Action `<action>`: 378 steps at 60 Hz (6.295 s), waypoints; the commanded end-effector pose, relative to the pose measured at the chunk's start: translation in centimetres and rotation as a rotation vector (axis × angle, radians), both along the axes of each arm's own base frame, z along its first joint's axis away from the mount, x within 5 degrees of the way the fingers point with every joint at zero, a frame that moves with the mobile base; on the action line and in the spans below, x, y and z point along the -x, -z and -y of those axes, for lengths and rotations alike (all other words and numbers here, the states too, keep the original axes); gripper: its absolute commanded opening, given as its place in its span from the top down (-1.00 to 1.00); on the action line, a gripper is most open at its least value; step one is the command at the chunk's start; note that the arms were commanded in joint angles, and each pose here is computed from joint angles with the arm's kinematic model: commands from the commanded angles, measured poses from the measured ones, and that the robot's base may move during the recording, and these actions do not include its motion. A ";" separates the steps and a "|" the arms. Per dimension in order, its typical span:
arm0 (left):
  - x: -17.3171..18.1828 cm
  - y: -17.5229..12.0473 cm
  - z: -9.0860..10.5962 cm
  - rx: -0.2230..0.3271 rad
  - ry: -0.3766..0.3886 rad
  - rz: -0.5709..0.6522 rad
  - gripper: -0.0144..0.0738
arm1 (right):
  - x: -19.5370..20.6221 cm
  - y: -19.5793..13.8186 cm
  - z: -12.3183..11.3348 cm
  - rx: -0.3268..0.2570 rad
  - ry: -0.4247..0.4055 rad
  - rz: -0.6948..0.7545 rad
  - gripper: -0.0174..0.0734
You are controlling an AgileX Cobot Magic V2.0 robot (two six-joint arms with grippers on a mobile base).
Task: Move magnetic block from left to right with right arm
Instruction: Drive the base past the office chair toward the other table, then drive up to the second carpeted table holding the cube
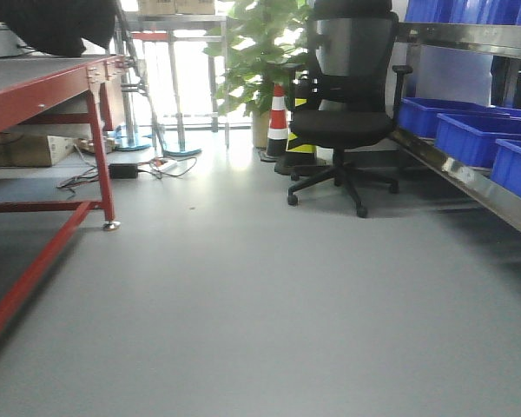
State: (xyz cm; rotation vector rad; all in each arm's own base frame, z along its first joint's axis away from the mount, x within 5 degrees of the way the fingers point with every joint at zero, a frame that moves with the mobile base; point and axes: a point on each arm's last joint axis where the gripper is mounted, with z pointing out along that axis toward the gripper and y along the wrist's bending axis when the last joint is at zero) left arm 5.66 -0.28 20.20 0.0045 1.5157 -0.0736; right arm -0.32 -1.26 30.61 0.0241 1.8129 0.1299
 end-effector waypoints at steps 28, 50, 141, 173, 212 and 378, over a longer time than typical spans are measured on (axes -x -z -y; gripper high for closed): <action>0.2 -0.6 0.0 0.009 0.009 0.095 0.94 | -0.1 -1.6 0.0 0.011 0.001 0.098 0.26; 0.2 -0.6 0.0 0.009 0.002 0.095 0.94 | -0.1 -1.6 0.0 0.011 0.001 0.098 0.26; 0.2 -0.6 0.1 0.009 0.013 0.093 0.94 | -0.1 -1.6 0.0 0.011 0.001 0.098 0.26; 0.2 -0.6 0.1 0.009 0.013 0.093 0.94 | -0.1 -1.6 0.0 0.011 0.001 0.098 0.26; 0.2 -0.6 0.1 0.009 0.013 0.093 0.94 | -0.1 -1.6 0.0 0.011 0.001 0.098 0.26; 0.2 -0.6 0.1 0.009 0.013 0.093 0.94 | -3.5 -2.9 -1.6 -0.008 -0.097 0.096 0.26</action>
